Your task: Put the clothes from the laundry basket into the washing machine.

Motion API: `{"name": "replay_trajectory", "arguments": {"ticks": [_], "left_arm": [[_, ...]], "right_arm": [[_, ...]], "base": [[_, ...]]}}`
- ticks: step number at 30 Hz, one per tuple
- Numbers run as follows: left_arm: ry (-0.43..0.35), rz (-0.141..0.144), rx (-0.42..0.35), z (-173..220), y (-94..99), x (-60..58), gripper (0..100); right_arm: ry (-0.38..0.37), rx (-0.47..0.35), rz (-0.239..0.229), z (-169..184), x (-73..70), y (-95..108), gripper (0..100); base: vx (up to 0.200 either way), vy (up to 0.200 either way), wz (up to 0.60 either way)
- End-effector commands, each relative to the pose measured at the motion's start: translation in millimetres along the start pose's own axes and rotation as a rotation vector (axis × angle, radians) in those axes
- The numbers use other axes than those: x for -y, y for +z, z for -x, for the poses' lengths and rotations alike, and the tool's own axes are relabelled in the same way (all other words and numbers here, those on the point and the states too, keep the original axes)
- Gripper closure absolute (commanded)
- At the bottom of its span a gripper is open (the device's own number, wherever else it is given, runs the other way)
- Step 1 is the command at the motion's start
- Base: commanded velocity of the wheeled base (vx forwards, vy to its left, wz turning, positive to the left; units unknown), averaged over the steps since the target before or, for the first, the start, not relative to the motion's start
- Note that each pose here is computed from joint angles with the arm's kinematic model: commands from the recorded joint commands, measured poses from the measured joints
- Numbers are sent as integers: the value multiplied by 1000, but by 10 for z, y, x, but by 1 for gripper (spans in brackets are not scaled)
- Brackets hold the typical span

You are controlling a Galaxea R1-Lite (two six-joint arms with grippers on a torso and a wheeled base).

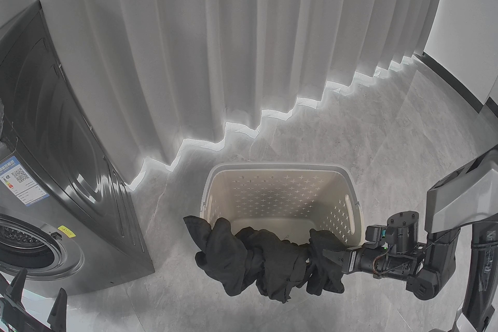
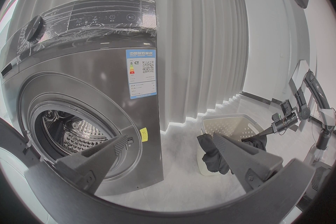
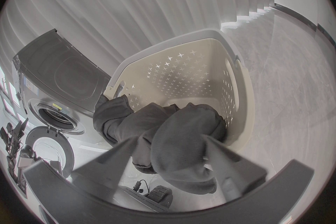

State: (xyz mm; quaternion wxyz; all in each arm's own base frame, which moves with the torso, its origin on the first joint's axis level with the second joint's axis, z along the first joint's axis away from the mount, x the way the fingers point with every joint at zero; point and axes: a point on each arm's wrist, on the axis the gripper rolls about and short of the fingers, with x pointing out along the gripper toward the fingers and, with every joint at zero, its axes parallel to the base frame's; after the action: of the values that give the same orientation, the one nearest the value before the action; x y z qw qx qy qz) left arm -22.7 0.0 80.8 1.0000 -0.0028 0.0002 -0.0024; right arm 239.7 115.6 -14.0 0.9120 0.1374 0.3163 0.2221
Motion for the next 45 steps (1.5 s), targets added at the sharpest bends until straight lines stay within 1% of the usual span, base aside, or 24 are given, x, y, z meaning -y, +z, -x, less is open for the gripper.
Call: {"name": "replay_trajectory", "arguments": {"ticks": [1, 8, 14, 18, 20, 21, 23, 25, 26, 27, 30, 32, 34, 37, 38, 39, 42, 45], "left_arm": [[0, 1, -3, -2, -52, 0, 0], [0, 1, -1, 0, -48, 0, 0], [0, 1, -1, 0, -48, 0, 0], [0, 2, -3, -2, -52, 0, 0], [0, 2, -3, -2, -52, 0, 0], [0, 2, -3, -2, -52, 0, 0], [0, 1, -1, 0, -48, 0, 0], [0, 1, -1, 0, -48, 0, 0], [0, 2, -3, -2, -52, 0, 0], [0, 1, -3, -2, -52, 0, 0], [0, 1, -3, -2, -52, 0, 0], [0, 2, -3, -2, -52, 0, 0], [0, 2, -1, 0, -48, 0, 0], [0, 1, -3, -2, -52, 0, 0], [0, 1, -3, -2, -52, 0, 0], [-1, -4, -3, -2, -52, 0, 0], [0, -4, -1, 0, -48, 0, 0], [-1, -4, -3, -2, -52, 0, 0]], "right_arm": [[-1, -6, 0, -11, 7, -16, 100], [0, -2, 4, -9, 4, -10, 100], [14, 19, 8, 58, -17, 11, 100], [47, 52, 13, 248, -107, 88, 100], [83, 72, 19, 357, -172, 137, 100], [83, 72, 19, 357, -172, 137, 100], [115, 96, 8, 457, -211, 195, 100], [138, 115, -25, 511, -244, 239, 100], [156, 125, -56, 554, -266, 264, 100], [173, 131, -76, 585, -281, 283, 100], [240, 128, -139, 705, -325, 315, 100], [278, 133, -172, 799, -356, 336, 100], [307, 155, -190, 885, -388, 376, 100], [388, 197, -236, 1039, -511, 457, 100], [388, 197, -236, 1039, -511, 457, 100], [450, 229, -266, 1182, -605, 505, 100], [565, 266, -332, 1449, -747, 543, 100], [665, 280, -387, 1677, -852, 535, 100]], "base": [[0, 0, 0], [0, 0, 0], [0, 0, 0], [0, 0, 0], [0, 0, 0], [0, 0, 0], [0, 0, 0], [0, 0, 0], [0, 0, 0], [0, 0, 0], [0, 0, 0], [0, 0, 0], [0, 0, 0], [0, 0, 0], [0, 0, 0], [0, 0, 0], [0, 0, 0], [0, 0, 0]]}}
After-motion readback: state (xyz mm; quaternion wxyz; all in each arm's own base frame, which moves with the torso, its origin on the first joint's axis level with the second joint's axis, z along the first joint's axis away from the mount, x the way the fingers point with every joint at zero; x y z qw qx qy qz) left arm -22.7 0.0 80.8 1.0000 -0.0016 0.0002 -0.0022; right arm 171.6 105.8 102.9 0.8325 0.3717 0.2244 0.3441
